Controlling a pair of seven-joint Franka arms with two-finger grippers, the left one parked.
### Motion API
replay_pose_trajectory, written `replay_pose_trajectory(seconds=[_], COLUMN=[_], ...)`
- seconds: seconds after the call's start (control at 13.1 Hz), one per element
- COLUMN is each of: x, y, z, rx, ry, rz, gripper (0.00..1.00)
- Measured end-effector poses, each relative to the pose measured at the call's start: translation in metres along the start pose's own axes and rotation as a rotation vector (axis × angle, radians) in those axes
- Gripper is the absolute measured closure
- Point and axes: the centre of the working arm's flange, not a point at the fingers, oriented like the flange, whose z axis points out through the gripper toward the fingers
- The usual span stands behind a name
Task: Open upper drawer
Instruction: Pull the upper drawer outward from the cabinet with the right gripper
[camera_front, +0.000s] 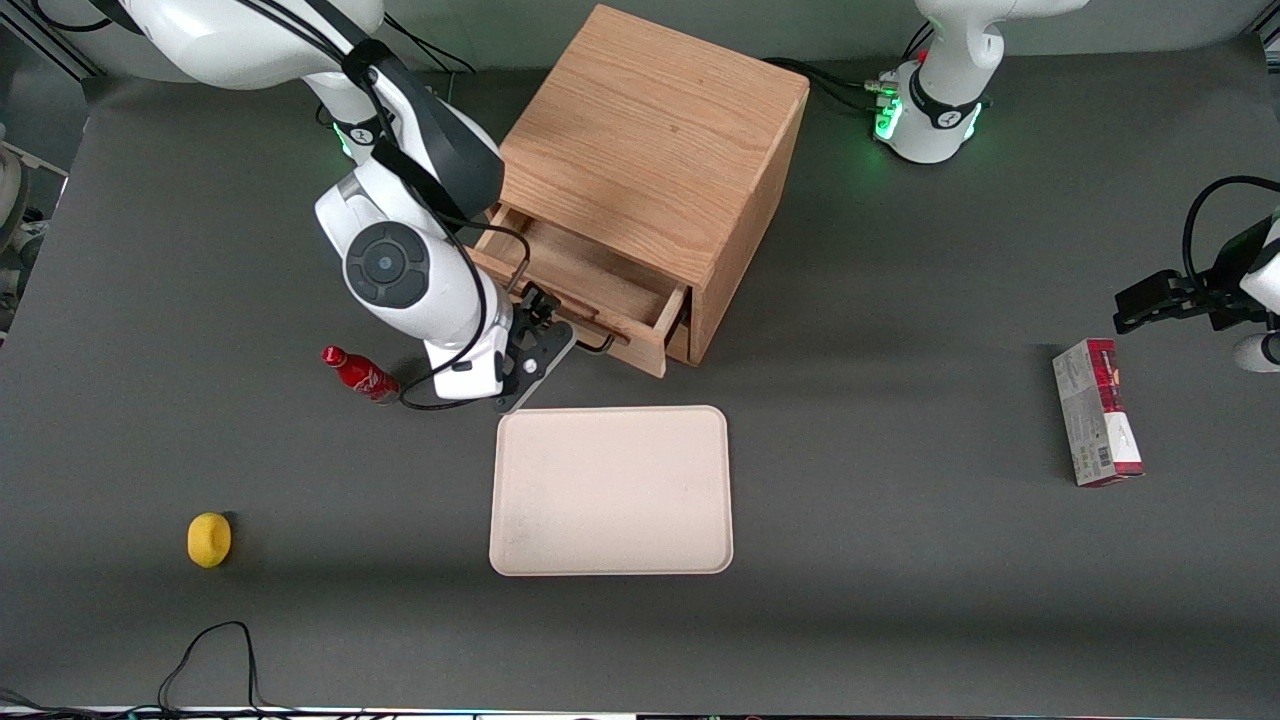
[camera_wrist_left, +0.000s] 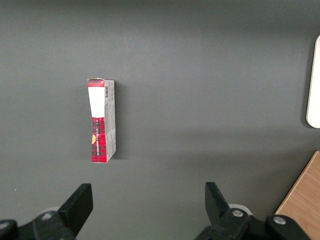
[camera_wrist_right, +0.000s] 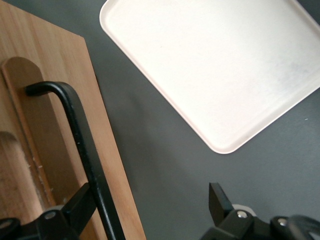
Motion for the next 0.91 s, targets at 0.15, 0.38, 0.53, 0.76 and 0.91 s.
replay_pose_trajectory(seconds=[0.15,0.38,0.53,0.76,0.91], x=[0.001,0.003,0.008,0.013,0.013], y=[0.017,0.035,0.044,0.07,0.089], z=[-0.002,0.01,0.015,0.01,0.009], rx=[-0.002,0.009,0.007,0.001,-0.003], ry=[0.01,0.002,0.006,0.033,0.044], rz=[-0.005,-0.005,-0.011,0.009,0.012], gripper=[0.0,0.0,0.0,0.0,0.0])
